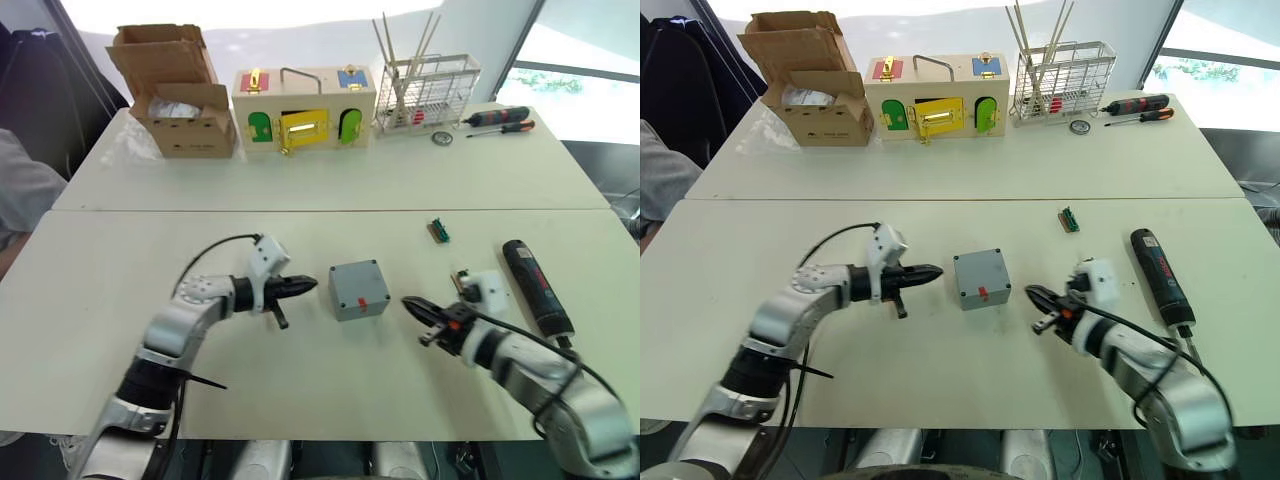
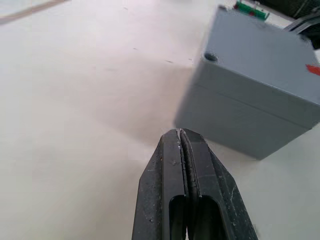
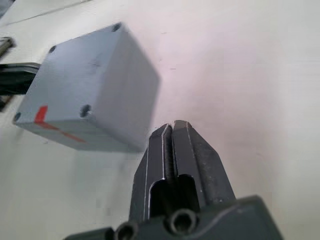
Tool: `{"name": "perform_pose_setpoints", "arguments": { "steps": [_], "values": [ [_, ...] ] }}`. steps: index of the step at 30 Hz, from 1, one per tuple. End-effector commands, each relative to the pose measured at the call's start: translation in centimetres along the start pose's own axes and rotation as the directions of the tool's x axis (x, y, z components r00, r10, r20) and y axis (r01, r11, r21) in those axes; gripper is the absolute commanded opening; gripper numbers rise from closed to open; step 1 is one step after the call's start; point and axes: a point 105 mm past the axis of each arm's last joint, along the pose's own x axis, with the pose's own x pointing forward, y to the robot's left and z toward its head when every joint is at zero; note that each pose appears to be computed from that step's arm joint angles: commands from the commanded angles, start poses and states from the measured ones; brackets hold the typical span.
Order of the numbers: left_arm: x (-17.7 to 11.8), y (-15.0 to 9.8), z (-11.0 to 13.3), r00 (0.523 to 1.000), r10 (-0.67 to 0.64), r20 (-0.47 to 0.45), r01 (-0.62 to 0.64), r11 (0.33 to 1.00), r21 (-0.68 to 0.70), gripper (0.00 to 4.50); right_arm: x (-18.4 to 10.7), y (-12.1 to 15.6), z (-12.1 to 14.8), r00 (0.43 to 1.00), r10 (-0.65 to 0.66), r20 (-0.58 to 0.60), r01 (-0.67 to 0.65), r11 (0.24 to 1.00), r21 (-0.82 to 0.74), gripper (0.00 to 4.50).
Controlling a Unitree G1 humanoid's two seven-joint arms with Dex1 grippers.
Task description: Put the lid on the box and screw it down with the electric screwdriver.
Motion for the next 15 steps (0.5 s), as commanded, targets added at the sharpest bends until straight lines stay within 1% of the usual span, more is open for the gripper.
{"name": "perform_pose_setpoints", "arguments": {
  "steps": [1,3,4,5,7,9,12,15],
  "values": [
    [-1.0,-2.3,4.5,0.989,-0.115,0.089,0.107,0.99,0.088,0.0,-2.1,-1.2,2.1,0.996,-0.043,0.079,0.048,0.997,-0.061,0.05],
    [-1.2,-3.8,5.4,0.98,-0.184,0.083,0.174,0.978,0.116,0.0,-2.6,-2.1,1.5,0.995,-0.081,0.063,0.085,0.994,-0.07,0.59],
    [-1.3,-4.4,5.6,0.975,-0.21,0.073,0.199,0.971,0.131,0.0,-2.8,-2.3,1.2,0.994,-0.09,0.054,0.094,0.993,-0.068,0.96],
    [-1.3,-4.8,5.6,0.972,-0.225,0.065,0.214,0.967,0.139,0.0,-2.9,-2.5,1.0,0.994,-0.094,0.048,0.097,0.993,-0.067,1.4],
    [-1.5,-6.0,5.6,0.957,-0.288,0.028,0.279,0.945,0.171,0.0,-2.8,-3.2,0.4,0.991,-0.131,0.026,0.132,0.989,-0.068,2.47],
    [-1.5,-6.8,5.5,0.945,-0.326,-0.01,0.321,0.926,0.2,0.0,-2.6,-3.8,0.0,0.988,-0.156,0.016,0.157,0.985,-0.071,3.43],
    [-1.6,-7.1,5.0,0.934,-0.349,-0.071,0.356,0.904,0.235,0.0,-1.7,-5.2,0.4,0.976,-0.216,0.029,0.217,0.975,-0.053,4.47],
    [-1.8,-7.0,4.4,0.933,-0.343,-0.11,0.36,0.898,0.251,0.0,-1.1,-6.1,0.6,0.971,-0.238,0.027,0.238,0.971,-0.013,4.47]
  ]
}}
